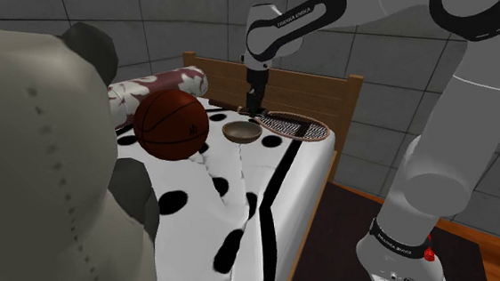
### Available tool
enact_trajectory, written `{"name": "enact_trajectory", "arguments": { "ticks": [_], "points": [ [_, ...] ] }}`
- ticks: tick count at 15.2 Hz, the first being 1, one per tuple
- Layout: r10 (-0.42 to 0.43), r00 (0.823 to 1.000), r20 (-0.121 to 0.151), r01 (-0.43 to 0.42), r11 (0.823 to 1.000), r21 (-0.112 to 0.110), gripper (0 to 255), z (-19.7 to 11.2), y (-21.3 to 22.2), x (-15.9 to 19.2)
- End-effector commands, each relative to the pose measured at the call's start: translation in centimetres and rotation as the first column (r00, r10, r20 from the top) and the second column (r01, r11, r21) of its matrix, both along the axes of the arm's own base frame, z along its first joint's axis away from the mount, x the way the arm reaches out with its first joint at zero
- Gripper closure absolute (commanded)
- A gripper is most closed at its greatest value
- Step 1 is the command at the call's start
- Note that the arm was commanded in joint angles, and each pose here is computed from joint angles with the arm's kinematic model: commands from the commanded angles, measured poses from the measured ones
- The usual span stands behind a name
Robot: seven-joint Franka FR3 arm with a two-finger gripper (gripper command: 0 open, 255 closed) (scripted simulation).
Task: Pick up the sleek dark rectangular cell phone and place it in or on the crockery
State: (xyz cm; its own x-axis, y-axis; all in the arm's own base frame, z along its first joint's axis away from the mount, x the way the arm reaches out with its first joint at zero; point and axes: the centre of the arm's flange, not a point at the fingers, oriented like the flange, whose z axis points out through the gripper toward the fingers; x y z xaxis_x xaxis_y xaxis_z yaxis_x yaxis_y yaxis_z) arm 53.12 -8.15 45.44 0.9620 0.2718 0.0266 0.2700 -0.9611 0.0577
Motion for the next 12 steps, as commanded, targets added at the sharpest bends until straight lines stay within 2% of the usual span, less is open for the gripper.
{"name": "enact_trajectory", "arguments": {
  "ticks": [1,2,12],
  "points": [
    [0.000,1.000,0.000,0.000,1.000,0.000,255,0.0,0.3,2.6],
    [0.000,1.000,0.000,0.000,1.000,0.000,255,0.1,0.5,4.4],
    [0.000,1.000,0.000,0.000,1.000,0.000,255,-5.2,0.5,4.4]
  ]
}}
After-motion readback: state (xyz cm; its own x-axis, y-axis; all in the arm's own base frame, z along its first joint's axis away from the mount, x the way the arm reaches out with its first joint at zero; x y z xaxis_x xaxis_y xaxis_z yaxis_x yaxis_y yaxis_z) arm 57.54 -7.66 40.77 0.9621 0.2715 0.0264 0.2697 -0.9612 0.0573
